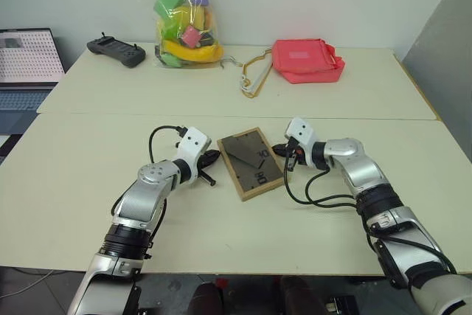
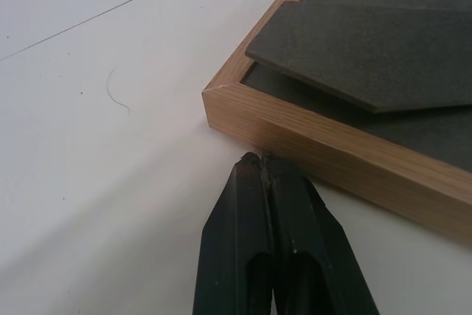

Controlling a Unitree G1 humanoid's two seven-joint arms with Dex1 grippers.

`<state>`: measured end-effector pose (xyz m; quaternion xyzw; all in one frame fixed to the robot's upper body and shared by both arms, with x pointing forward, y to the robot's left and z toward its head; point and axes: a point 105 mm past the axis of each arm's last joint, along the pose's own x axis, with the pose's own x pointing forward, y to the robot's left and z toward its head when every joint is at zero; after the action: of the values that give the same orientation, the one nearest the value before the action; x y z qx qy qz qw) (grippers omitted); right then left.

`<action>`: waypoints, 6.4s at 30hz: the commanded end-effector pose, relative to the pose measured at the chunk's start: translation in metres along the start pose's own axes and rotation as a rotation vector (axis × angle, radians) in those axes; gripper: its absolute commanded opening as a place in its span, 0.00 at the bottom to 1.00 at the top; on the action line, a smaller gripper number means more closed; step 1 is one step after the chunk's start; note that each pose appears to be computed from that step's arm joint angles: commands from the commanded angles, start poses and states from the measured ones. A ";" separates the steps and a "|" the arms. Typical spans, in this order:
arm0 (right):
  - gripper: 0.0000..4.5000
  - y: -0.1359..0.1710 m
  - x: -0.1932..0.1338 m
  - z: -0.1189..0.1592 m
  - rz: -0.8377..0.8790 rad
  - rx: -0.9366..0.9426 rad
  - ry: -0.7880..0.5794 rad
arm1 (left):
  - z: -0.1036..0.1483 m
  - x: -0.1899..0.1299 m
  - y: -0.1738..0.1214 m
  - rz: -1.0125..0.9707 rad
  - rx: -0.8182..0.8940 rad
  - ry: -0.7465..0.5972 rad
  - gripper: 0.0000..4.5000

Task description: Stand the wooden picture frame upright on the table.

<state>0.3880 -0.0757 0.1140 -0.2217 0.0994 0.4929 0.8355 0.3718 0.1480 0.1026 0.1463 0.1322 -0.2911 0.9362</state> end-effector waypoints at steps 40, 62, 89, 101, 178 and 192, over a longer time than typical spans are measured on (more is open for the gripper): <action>0.00 0.040 -0.045 -0.016 0.110 -0.077 0.048 | -0.008 -0.120 -0.058 -0.697 -1.027 0.176 0.86; 0.00 0.082 -0.017 0.010 0.166 0.009 -0.042 | -0.036 -0.084 -0.102 -0.643 -1.106 0.325 1.00; 0.00 0.051 -0.036 -0.006 0.040 0.073 -0.001 | -0.001 -0.081 -0.083 -0.604 -1.148 0.094 0.29; 0.51 0.019 -0.084 0.103 0.172 0.313 -0.284 | 0.059 -0.083 -0.059 -0.630 -0.973 -0.144 0.29; 0.34 0.016 -0.055 0.106 -0.374 -1.578 -0.644 | 0.067 -0.103 -0.100 -0.858 -1.093 -0.127 0.29; 0.29 0.000 -0.058 0.101 -0.320 -1.417 -0.563 | 0.071 -0.116 -0.001 -0.408 -1.099 -0.336 0.89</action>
<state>0.3512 -0.0725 0.2000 -0.6046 -0.4780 0.3652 0.5221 0.2878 0.1663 0.1873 -0.4667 0.1854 -0.3945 0.7695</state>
